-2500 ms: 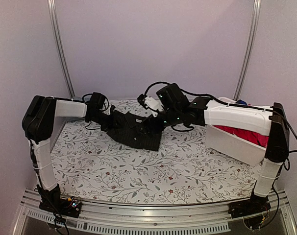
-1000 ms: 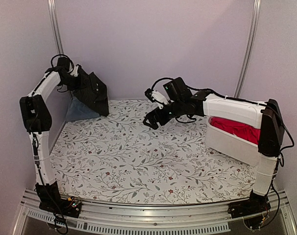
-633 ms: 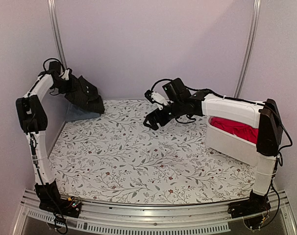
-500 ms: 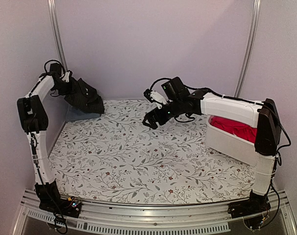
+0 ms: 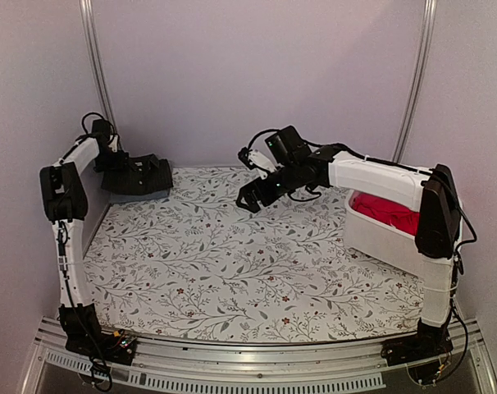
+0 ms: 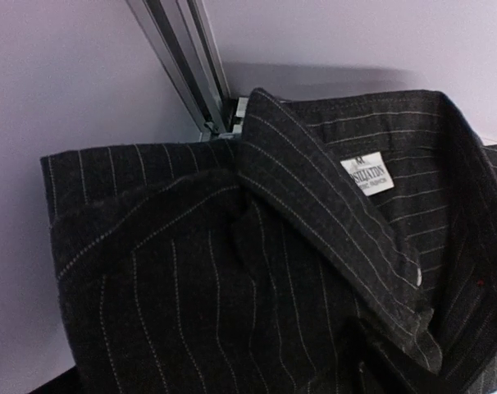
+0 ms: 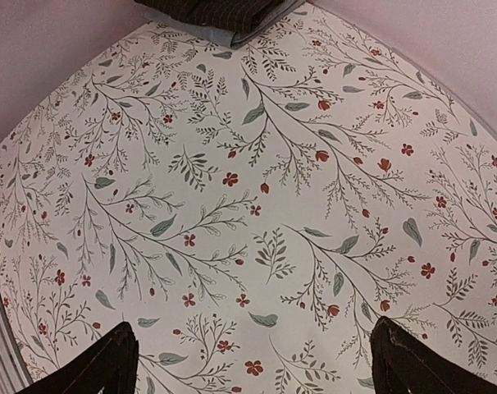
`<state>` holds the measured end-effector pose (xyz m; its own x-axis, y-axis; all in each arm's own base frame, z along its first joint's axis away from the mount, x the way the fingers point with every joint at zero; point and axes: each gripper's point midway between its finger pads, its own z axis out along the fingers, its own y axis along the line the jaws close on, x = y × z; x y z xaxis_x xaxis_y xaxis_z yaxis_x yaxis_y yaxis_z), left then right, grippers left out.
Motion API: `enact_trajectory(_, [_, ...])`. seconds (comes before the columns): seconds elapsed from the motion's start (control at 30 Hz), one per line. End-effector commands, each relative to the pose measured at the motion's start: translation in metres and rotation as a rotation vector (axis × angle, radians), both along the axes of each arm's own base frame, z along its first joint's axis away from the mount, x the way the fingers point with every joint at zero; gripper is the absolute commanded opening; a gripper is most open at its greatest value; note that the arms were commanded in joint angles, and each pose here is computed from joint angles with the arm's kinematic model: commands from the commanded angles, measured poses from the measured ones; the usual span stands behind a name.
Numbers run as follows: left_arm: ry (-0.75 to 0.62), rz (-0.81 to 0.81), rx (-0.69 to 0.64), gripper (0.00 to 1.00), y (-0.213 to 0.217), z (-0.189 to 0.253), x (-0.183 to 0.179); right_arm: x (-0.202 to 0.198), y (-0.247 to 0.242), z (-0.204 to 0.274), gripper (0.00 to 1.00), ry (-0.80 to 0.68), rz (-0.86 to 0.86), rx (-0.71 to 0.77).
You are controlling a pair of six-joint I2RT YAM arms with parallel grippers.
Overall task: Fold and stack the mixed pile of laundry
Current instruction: Place the square-folded shirt at the corner of the board, then adjust the square-folded shirt at the corner of the board.
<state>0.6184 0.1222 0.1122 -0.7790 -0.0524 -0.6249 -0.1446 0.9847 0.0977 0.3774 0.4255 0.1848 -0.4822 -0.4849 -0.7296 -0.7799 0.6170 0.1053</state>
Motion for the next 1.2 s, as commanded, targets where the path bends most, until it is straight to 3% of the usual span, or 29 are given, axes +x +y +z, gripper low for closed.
enact_trajectory(0.0, [-0.153, 0.038, 0.090, 0.86, -0.006, 0.072, 0.011, 0.010, -0.001, 0.003, 0.98, 0.007, -0.025, 0.010])
enact_trajectory(0.07, [-0.180, 0.045, 0.093, 0.99, -0.014, 0.088, 0.008, 0.010, -0.003, 0.004, 0.98, 0.007, -0.028, 0.011])
enact_trajectory(0.13, [-0.208, 0.074, 0.065, 1.00, -0.019, 0.105, 0.002, 0.009, -0.004, 0.002, 0.98, 0.010, -0.028, 0.006])
enact_trajectory(0.27, [-0.235, 0.049, -0.109, 1.00, -0.046, 0.119, -0.012, 0.005, -0.010, 0.002, 0.98, 0.005, -0.028, 0.007])
enact_trajectory(0.43, [-0.158, 0.057, -0.288, 1.00, -0.071, 0.087, -0.034, -0.002, -0.017, 0.003, 0.98, 0.001, -0.030, 0.015])
enact_trajectory(0.67, [-0.066, 0.160, -0.324, 1.00, -0.045, 0.028, -0.041, -0.008, -0.022, 0.004, 0.98, 0.025, -0.053, 0.038])
enact_trajectory(0.9, [-0.052, 0.192, -0.289, 1.00, -0.007, -0.020, -0.015, -0.011, -0.022, 0.000, 0.98, 0.072, -0.067, 0.046])
enact_trajectory(1.03, [-0.026, 0.098, -0.297, 1.00, -0.011, -0.055, 0.001, -0.011, -0.023, -0.004, 0.98, 0.101, -0.085, 0.026])
enact_trajectory(1.17, [-0.051, -0.123, -0.421, 1.00, -0.047, -0.067, 0.012, -0.010, -0.024, -0.006, 0.98, 0.111, -0.095, 0.006])
